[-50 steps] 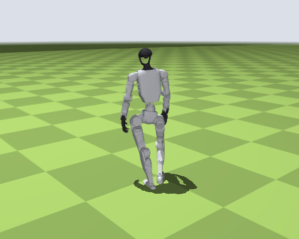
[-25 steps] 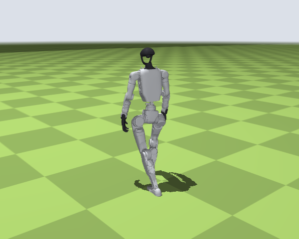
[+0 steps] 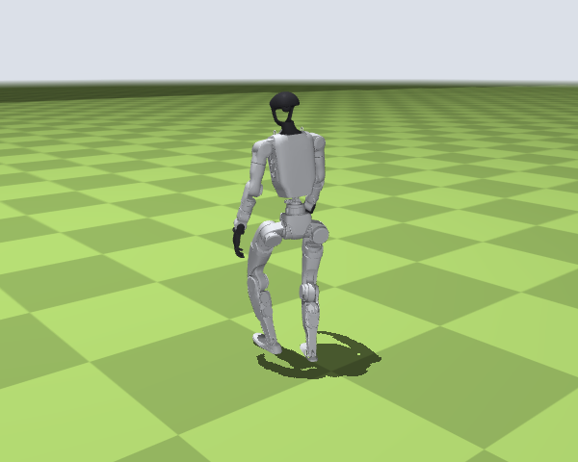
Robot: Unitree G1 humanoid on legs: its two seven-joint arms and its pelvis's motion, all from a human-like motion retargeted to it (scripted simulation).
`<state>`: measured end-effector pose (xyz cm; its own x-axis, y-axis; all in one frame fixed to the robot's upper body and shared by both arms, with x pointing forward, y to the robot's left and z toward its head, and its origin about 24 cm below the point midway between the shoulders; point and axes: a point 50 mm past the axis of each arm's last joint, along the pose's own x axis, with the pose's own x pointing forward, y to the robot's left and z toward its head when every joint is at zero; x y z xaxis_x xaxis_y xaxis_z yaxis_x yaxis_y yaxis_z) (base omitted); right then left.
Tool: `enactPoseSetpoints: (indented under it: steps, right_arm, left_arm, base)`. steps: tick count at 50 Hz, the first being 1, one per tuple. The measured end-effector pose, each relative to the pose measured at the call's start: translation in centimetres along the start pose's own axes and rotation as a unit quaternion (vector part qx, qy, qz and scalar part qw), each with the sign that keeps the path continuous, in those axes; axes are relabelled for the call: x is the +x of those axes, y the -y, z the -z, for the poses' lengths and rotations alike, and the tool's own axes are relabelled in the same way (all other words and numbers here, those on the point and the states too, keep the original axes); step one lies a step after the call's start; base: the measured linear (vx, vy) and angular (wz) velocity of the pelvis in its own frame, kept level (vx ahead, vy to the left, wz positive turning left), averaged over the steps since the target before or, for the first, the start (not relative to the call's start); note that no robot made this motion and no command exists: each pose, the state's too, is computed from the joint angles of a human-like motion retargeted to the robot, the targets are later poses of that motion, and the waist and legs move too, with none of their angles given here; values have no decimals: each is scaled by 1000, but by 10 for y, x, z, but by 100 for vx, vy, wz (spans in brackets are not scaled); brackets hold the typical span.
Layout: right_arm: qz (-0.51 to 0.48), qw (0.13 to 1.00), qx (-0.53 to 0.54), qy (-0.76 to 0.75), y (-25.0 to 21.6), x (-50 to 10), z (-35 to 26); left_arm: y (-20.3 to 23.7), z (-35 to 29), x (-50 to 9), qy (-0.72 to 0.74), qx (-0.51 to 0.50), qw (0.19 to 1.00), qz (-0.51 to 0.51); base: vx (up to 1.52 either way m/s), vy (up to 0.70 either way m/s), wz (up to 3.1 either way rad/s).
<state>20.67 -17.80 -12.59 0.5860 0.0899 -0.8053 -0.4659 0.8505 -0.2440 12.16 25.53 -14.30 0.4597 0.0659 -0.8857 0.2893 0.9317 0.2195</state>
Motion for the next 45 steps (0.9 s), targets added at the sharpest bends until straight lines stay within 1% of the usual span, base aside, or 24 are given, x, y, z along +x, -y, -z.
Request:
enactPoseSetpoints:
  steps: [7,12,18,23,28,32,40,45]
  right_arm:
    - [-28,999,-30,12,-11,1,-5]
    - [-42,999,-30,-17,-22,-2,14]
    - [-52,996,-16,-64,-25,-9,44]
    - [-38,997,-11,-71,-16,-12,51]
    - [-19,998,-16,-53,-5,-11,44]
    - [-20,999,-11,-44,-6,-12,43]
    - [-42,998,4,-49,-17,-14,51]
    - [-62,996,2,-64,-23,-16,58]
  left_arm:
    - [7,13,-1,-24,-8,1000,15]
    - [12,20,-3,-32,-21,999,18]
    - [3,15,-3,-19,-32,999,12]
    - [-5,-1,-1,6,0,1000,-3]
    - [-18,-25,2,32,34,999,-25]
    - [-22,-43,3,56,57,996,-30]
    - [-15,-61,6,81,107,991,-1]
    - [1,-44,7,53,126,990,38]
  base:
    - [46,11,-1]
    - [52,12,-11]
    - [58,15,-4]
    - [53,15,4]
    - [52,10,-8]
    - [49,6,15]
    - [48,-1,31]
    - [52,-10,36]
